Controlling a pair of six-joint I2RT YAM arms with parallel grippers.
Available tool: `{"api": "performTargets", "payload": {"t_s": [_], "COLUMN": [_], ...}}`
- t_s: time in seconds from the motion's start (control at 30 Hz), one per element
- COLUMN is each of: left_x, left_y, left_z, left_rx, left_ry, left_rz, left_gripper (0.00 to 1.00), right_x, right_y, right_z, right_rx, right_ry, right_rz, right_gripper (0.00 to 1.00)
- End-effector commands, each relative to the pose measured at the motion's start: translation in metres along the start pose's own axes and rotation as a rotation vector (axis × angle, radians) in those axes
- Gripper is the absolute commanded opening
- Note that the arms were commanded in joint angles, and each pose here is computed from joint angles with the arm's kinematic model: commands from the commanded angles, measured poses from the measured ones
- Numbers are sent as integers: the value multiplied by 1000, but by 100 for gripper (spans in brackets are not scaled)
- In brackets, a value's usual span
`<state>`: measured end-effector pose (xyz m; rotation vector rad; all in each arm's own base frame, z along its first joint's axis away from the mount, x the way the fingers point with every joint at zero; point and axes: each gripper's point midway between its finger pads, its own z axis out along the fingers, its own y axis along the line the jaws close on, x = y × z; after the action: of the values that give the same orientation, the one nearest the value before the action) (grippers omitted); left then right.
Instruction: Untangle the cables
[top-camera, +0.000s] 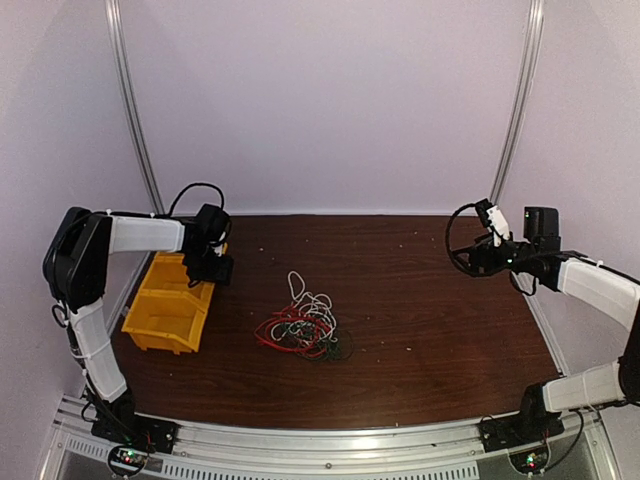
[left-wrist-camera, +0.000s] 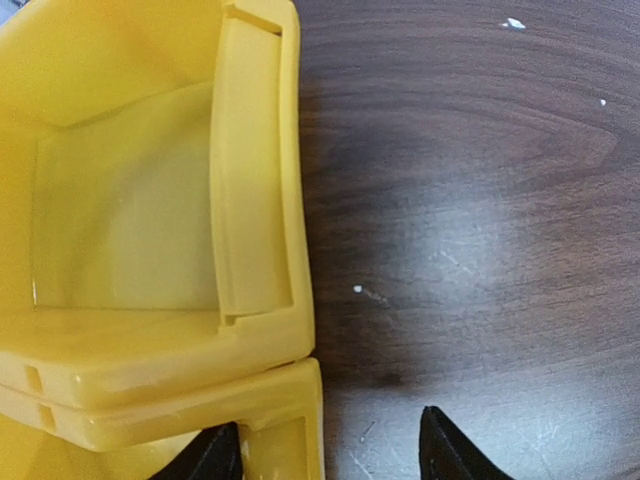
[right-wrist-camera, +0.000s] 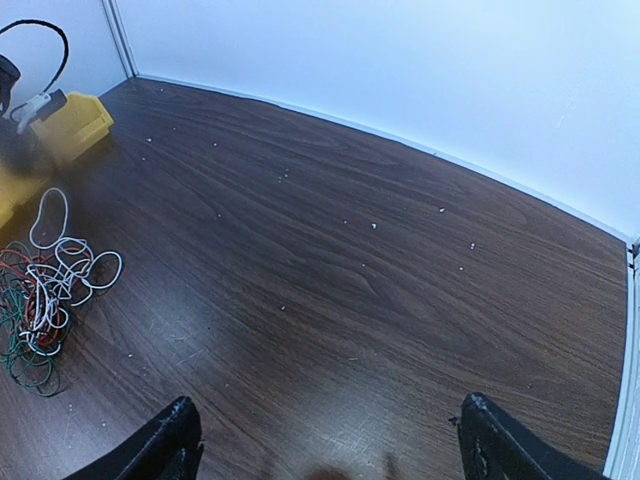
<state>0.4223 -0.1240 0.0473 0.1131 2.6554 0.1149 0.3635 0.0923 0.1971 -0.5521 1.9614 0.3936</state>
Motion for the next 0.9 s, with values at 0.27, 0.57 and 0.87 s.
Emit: {"api": "performTargets", "payload": {"t_s": [0.27,0.57,0.87], "left_x": [-23,-9,10], "left_y": [-75,-135,-176], "left_z": [-11,-24,-35], "left_rx": [174,289,352], "left_ry": [-126,-186,-253], "left_rz": [190,425,686], "left_gripper": [46,24,8], "right_x": [-8,-9,-9], "right_y": [4,7,9], "right_z": [3,5,4], "right_rx": [-21,-30,-35], "right_ry": [-12,-12,-13], "right_rz": [-5,-3,-5], "right_gripper": [89,88,88]}}
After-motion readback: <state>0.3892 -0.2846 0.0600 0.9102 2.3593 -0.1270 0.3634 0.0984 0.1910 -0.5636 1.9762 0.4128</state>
